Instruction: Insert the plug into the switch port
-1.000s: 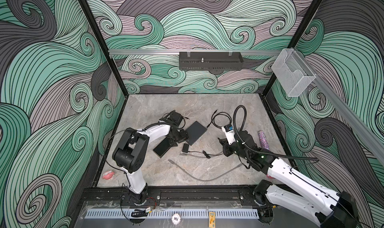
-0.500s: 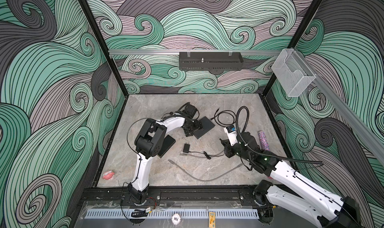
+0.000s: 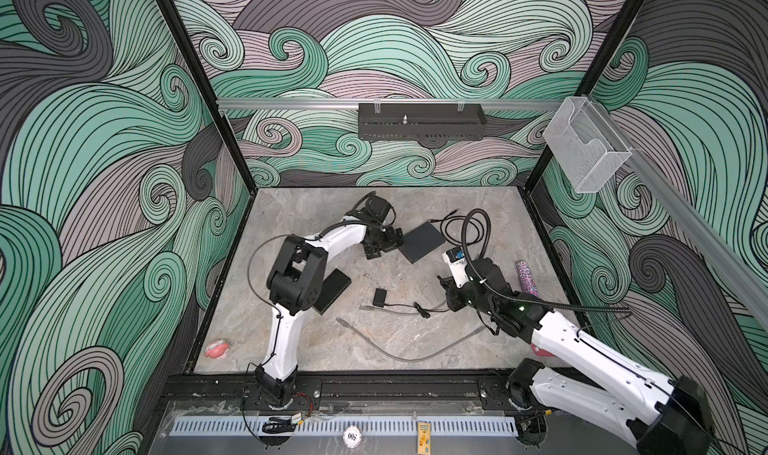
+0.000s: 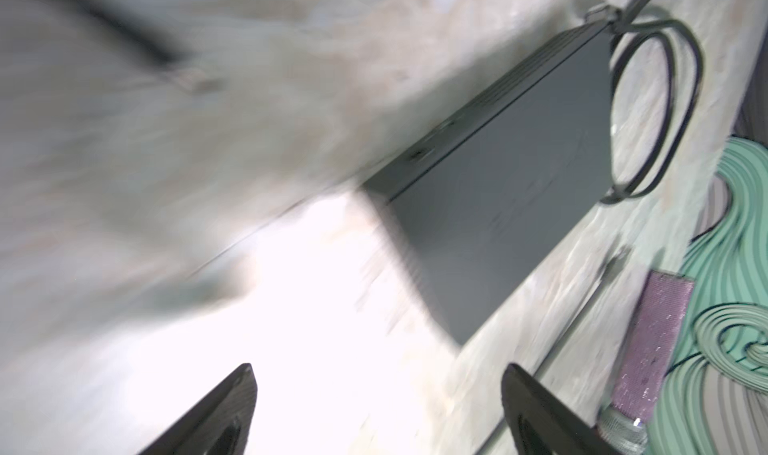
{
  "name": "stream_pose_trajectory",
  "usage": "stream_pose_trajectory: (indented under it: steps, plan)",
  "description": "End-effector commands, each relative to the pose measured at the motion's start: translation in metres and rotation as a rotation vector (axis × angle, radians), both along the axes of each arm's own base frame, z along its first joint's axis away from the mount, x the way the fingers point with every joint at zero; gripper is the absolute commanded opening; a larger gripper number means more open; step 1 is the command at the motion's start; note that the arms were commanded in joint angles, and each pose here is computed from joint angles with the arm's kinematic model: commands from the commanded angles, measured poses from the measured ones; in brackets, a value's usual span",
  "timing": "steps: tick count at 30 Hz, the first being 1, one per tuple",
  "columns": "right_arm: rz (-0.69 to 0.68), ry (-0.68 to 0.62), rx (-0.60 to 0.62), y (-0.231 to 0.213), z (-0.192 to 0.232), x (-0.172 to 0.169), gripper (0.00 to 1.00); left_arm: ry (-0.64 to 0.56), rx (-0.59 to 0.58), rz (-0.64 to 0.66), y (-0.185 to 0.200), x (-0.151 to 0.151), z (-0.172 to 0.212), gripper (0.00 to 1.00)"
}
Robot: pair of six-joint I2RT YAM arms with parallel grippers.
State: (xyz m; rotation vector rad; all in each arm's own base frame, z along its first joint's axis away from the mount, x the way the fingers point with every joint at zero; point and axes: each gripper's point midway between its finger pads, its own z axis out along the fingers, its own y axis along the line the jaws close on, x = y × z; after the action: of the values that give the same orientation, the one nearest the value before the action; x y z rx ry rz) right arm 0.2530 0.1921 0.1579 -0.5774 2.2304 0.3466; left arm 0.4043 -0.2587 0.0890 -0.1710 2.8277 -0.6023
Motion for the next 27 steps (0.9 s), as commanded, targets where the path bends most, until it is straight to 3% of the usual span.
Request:
stream_pose_trajectory:
  steps: [1, 6, 10, 15, 18, 27]
  plan:
    - [-0.049, -0.15, 0.021, 0.008, 0.05, 0.046, 0.0, -0.017, 0.248, -0.005, 0.077, -0.033, 0.028, 0.99]
    - [-0.222, -0.202, -0.044, -0.022, 0.09, 0.105, 0.0, 0.082, 0.344, 0.055, 0.131, -0.074, 0.027, 0.99]
    - [-0.349, -0.2, -0.066, -0.062, 0.099, 0.127, 0.0, 0.06, 0.471, -0.025, 0.154, -0.087, 0.029, 0.94]
    - [-0.376, -0.17, -0.05, -0.084, 0.09, 0.113, 0.0, 0.074, 0.56, -0.363, 0.145, -0.103, 0.013, 0.89]
    - [-0.343, -0.146, -0.021, -0.081, 0.079, 0.095, 0.0, 0.064, 0.699, -0.411, 0.157, -0.101, 0.008, 0.93]
    - [-0.241, -0.03, 0.043, -0.062, 0.038, 0.06, 0.0, 0.113, 0.695, -0.586, 0.147, -0.097, -0.025, 0.95]
